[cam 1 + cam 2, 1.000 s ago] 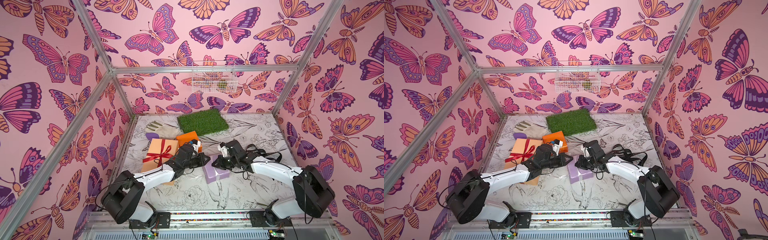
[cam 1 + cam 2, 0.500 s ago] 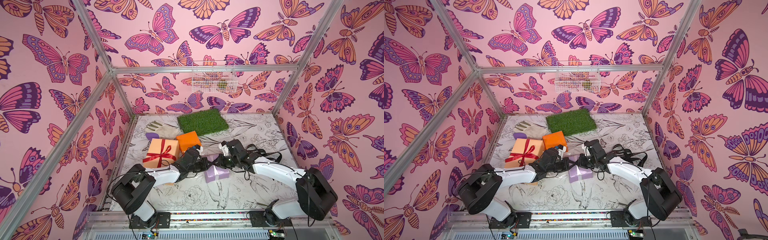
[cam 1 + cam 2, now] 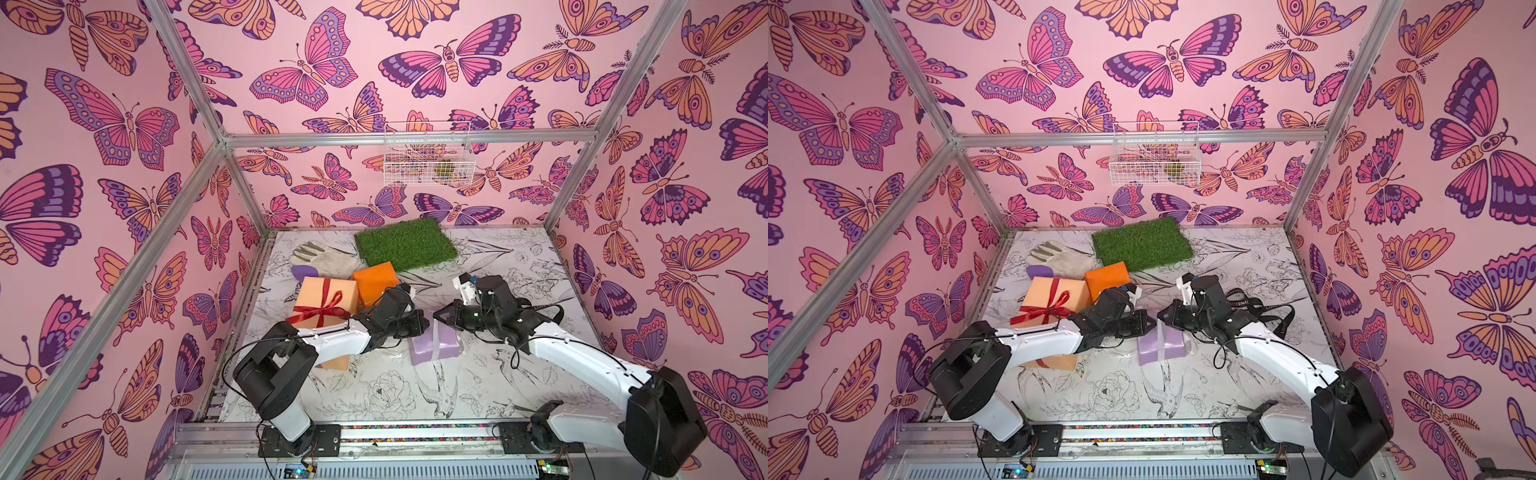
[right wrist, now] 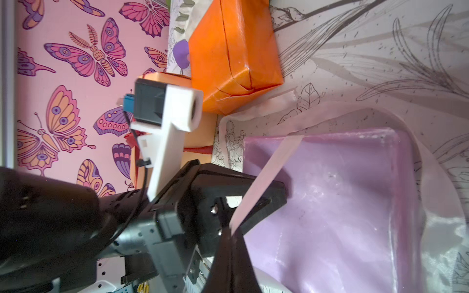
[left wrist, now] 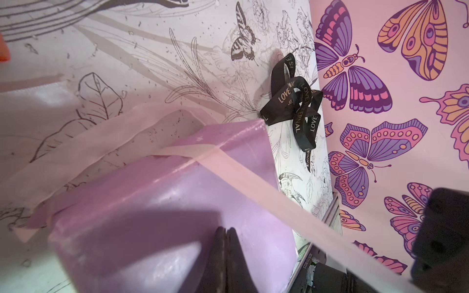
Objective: Untie the ribbon bows on the gift boxes
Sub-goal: Pull the ribbon from the gift box.
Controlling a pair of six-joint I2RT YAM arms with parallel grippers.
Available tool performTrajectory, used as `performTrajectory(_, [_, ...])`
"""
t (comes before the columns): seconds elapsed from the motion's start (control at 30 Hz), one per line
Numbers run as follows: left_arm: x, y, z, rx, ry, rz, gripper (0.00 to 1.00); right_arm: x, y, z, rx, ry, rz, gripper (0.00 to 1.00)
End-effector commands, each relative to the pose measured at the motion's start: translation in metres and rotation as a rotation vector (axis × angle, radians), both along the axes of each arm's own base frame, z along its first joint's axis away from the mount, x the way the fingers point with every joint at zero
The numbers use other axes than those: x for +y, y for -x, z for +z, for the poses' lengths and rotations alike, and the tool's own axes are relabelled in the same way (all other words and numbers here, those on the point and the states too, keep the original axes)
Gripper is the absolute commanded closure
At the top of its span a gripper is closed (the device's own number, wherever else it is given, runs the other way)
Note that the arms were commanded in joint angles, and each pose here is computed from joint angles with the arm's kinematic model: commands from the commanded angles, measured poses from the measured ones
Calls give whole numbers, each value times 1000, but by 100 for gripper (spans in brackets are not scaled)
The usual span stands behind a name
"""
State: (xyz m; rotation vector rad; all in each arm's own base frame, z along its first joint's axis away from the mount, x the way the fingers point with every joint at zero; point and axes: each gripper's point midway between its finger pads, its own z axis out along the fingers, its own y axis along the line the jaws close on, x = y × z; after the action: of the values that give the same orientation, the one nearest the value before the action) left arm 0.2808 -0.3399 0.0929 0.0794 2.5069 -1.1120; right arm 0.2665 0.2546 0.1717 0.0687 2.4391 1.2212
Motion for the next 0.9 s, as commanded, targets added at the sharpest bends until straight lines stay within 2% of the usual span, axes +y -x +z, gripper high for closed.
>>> performTrajectory(0.0, [40, 30, -74, 175, -250, 7, 100, 9, -5, 71, -169, -154, 30, 100])
performTrajectory(0.23, [42, 32, -77, 160, -312, -16, 100, 5, -4, 136, -311, -168, 52, 100])
performTrajectory(0.33, [42, 32, -77, 146, -343, -30, 100, 6, -4, 146, -329, -154, 65, 100])
performTrajectory(0.4, [40, 33, -76, 145, -344, -37, 100, 6, -5, 141, -322, -150, 65, 100])
performTrajectory(0.5, [33, 32, -64, 137, -307, -48, 100, 4, -9, 113, -272, -111, 46, 100])
performTrajectory(0.6, [21, 28, -37, 105, -237, -63, 100, 4, -9, 89, -232, -95, 43, 100])
performTrajectory(0.73, [6, 23, 4, 47, -124, -76, 100, 3, -7, 77, -216, -87, 39, 100])
performTrajectory(0.87, [-9, 23, 24, 41, -8, -83, 100, 1, -7, 71, -213, -81, 32, 100])
